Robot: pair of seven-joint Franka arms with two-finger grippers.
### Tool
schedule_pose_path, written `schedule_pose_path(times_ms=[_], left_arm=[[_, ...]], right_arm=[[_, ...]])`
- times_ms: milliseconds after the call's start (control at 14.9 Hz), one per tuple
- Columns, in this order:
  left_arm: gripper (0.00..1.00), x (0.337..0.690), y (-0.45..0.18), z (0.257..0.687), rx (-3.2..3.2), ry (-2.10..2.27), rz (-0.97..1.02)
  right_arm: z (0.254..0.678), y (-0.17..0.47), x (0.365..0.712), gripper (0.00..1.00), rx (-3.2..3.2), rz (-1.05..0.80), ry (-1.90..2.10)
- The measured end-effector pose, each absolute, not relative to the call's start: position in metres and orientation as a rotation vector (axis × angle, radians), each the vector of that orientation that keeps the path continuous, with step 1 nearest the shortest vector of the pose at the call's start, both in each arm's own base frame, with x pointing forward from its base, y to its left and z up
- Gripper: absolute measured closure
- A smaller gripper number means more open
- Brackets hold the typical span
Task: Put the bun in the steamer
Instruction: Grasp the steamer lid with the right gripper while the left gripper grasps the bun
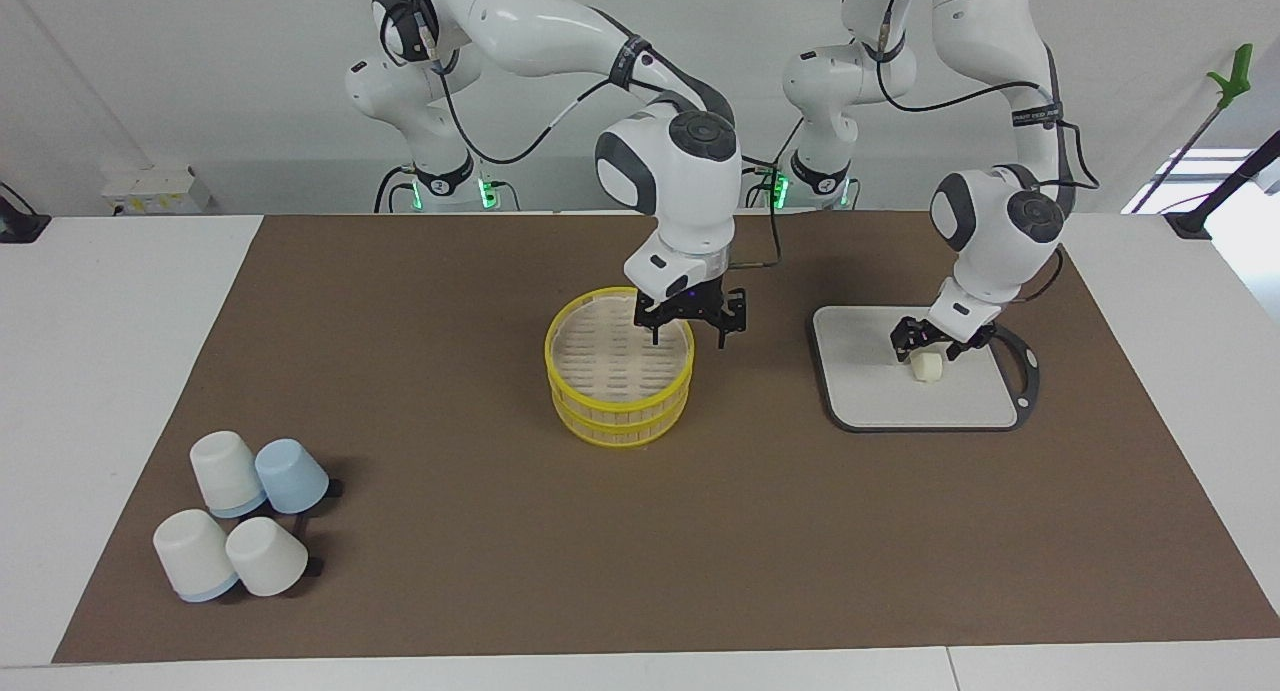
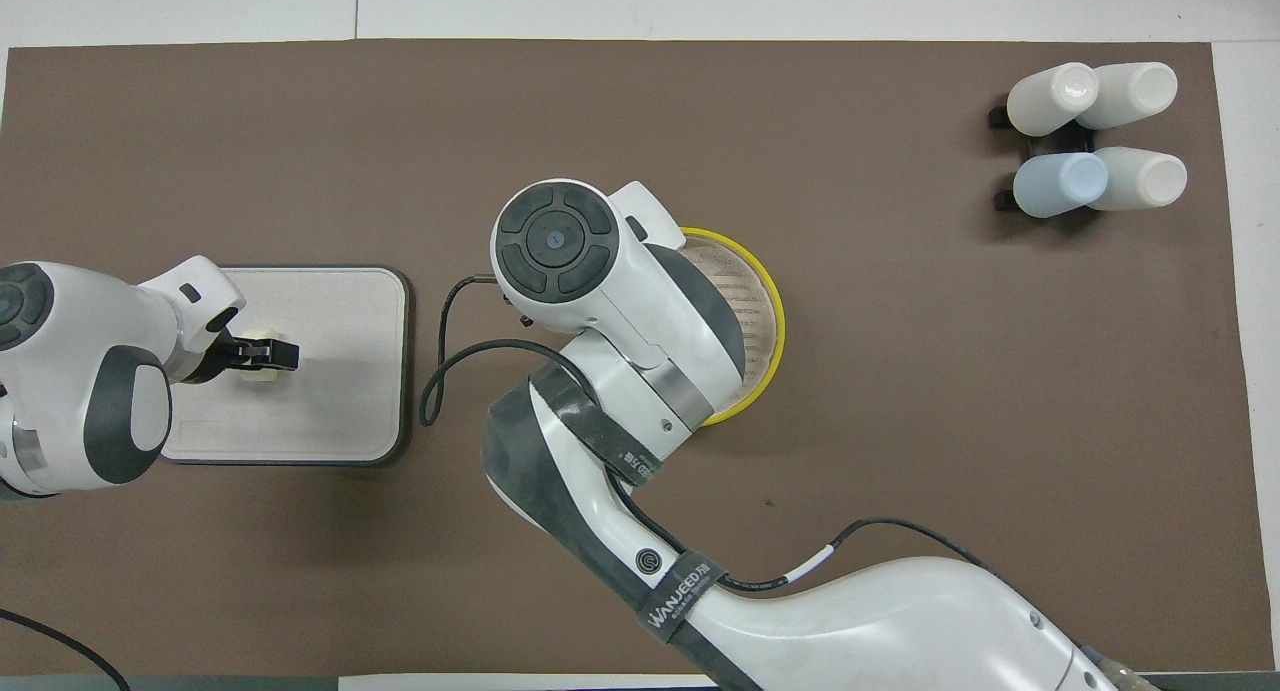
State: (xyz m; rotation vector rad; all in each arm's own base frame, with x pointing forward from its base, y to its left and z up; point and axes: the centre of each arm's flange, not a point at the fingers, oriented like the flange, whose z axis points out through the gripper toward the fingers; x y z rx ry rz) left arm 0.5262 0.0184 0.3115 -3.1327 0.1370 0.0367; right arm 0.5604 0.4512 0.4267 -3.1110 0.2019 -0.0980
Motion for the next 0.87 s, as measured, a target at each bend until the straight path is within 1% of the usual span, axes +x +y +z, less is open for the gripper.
schedule_pose_path(times_ms=[67,268,335,401,468,535,602,669,736,803,870], left_arm=[[0.12,0.526,0.018,0.311,-3.133,0.137,0.035],[0.14,0.527,0.018,0.311,-3.133,0.137,0.030],[0.19,0.527,0.018,0.311,-3.133,0.137,0.031],[0.19,0.527,0.018,0.310,-3.133,0.137,0.030],[0.22,0.527,0.018,0.310,-3.133,0.138,0.029],[0.22,0.527,0.017,0.311,-3.132,0.141,0.029],[0.28,0.527,0.016,0.311,-3.132,0.144,0.029],[0.40,0.527,0.015,0.310,-3.132,0.147,0.029],[0.41,0.527,0.014,0.310,-3.132,0.150,0.029],[0.46,0.527,0.014,0.310,-3.132,0.151,0.030],[0.58,0.527,0.014,0.310,-3.132,0.151,0.031]], right_arm=[[0.421,0.452,0.559,0.01,-3.116,-0.090,0.199],[0.405,0.452,0.556,0.03,-3.124,-0.076,0.193],[0.401,0.452,0.555,0.06,-3.125,-0.075,0.191],[0.400,0.452,0.555,0.06,-3.126,-0.073,0.190],[0.399,0.452,0.554,0.13,-3.128,-0.070,0.190],[0.398,0.452,0.554,0.26,-3.129,-0.068,0.188],[0.397,0.454,0.552,0.38,-3.130,-0.065,0.184],[0.396,0.456,0.549,0.49,-3.133,-0.062,0.175],[0.395,0.459,0.547,0.59,-3.135,-0.061,0.166],[0.395,0.461,0.545,0.71,-3.135,-0.062,0.158],[0.395,0.462,0.544,0.81,-3.135,-0.062,0.155]])
